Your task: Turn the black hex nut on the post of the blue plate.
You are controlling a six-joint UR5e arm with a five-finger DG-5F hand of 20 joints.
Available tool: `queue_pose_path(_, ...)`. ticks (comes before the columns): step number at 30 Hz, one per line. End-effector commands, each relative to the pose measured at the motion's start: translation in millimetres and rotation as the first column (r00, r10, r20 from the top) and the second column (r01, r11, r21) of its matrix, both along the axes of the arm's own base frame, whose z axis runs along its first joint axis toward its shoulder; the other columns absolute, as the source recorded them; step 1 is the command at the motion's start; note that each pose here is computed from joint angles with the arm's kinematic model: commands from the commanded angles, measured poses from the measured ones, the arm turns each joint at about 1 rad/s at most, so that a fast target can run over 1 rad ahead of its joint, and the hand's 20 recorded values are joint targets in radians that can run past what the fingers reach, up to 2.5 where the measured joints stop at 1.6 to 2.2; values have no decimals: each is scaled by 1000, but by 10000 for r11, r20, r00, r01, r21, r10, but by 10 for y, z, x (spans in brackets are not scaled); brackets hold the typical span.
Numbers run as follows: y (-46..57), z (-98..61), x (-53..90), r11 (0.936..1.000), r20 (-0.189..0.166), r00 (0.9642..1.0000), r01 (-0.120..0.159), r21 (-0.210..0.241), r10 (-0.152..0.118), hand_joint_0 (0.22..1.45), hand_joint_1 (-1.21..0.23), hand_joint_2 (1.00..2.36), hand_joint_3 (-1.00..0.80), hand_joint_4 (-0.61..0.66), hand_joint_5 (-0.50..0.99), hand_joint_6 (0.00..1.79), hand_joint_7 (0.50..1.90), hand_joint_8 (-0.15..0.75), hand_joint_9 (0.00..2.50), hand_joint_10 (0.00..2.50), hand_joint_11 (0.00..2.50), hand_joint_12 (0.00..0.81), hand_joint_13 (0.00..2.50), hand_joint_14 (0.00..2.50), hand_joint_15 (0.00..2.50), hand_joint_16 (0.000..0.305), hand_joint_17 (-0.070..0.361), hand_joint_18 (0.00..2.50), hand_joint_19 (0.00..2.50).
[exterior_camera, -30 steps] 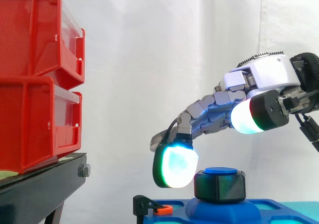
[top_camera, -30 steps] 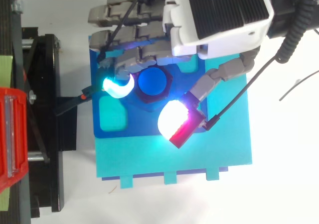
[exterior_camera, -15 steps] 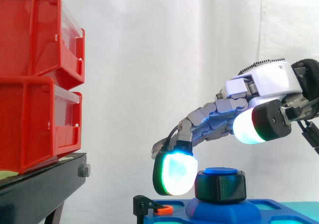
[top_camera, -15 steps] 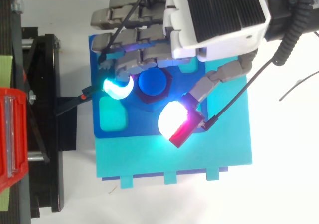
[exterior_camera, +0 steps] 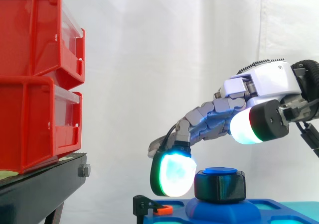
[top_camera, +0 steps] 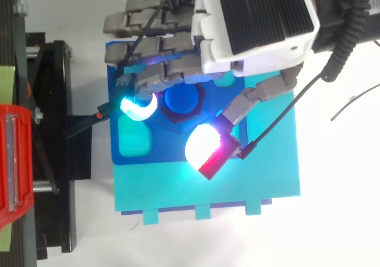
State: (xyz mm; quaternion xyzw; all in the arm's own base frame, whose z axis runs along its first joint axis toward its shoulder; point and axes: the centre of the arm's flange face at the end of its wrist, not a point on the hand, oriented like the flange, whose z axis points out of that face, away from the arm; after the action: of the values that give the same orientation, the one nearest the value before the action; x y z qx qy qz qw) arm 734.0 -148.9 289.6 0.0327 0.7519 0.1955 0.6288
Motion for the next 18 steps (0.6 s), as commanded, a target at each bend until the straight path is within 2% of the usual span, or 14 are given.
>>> queue_pose_path(1, 4, -48, -7, 10000, 37, 10000, 4, -4, -4, 475, -307, 1000, -500, 153, -204, 503, 812, 202, 265, 0, 34, 319, 40, 2, 53, 52, 117, 0, 262)
queue_pose_path(7, -6, -88, -11, 10000, 133, 9999, 3, -23, -2, 475, -307, 1000, -500, 153, -204, 502, 809, 202, 267, 0, 39, 319, 41, 1, 58, 52, 117, 0, 261)
queue_pose_path(18, -27, -90, -19, 10000, 99, 9999, 20, -4, -20, 476, -306, 1000, -500, 154, -204, 503, 809, 203, 266, 0, 34, 319, 40, 1, 54, 52, 117, 0, 261)
